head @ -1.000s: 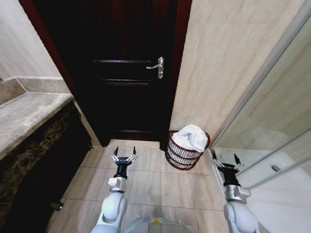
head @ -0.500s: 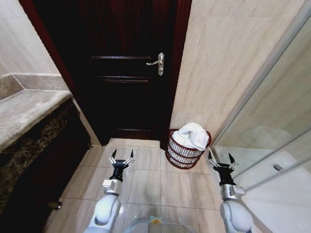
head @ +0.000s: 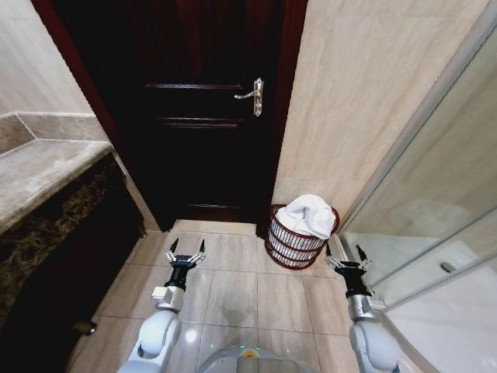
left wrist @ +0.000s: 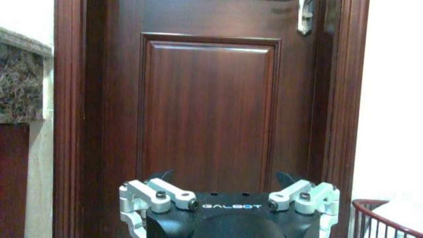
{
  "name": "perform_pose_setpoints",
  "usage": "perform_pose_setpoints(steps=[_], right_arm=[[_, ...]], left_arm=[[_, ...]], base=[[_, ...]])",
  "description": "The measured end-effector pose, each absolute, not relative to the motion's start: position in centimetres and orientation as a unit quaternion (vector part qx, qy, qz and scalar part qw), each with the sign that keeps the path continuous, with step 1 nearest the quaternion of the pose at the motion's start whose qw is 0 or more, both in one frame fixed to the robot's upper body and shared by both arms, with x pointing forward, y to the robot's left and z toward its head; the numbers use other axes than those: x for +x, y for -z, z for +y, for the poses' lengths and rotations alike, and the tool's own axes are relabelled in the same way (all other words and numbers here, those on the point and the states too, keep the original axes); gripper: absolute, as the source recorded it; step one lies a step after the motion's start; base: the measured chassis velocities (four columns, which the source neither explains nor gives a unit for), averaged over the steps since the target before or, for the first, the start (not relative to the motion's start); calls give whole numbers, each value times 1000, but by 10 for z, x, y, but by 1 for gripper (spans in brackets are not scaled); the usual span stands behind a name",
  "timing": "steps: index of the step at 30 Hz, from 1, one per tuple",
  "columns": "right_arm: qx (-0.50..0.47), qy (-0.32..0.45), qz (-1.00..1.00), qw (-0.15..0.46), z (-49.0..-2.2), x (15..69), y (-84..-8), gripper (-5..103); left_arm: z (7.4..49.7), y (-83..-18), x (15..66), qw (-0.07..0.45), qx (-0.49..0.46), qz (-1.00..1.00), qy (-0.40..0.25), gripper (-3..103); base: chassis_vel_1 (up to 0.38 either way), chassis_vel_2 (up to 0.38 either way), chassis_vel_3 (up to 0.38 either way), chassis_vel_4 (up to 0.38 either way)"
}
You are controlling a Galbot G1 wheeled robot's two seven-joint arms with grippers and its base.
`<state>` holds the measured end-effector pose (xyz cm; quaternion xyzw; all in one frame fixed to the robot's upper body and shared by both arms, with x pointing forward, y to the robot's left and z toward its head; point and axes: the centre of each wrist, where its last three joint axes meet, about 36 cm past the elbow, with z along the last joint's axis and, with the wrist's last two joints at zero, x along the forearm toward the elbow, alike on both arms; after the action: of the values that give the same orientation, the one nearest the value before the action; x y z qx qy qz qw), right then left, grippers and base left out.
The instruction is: Discard the used towel into the hamper.
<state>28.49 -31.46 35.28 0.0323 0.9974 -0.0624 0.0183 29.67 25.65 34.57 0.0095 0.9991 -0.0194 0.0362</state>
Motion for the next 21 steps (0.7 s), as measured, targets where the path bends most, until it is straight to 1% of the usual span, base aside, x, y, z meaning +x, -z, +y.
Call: perform_pose_setpoints(steps=[11, 21], right_arm=[[16, 52, 998, 17, -304, 291, -346, 100], [20, 49, 998, 17, -308, 289, -344, 100]], left_arm=[[267, -342, 301, 37, -3, 999, 16, 100], [261, -343, 308, 44, 15, 999, 19, 100]], base=[[0, 0, 0, 0], [0, 0, 0, 0]])
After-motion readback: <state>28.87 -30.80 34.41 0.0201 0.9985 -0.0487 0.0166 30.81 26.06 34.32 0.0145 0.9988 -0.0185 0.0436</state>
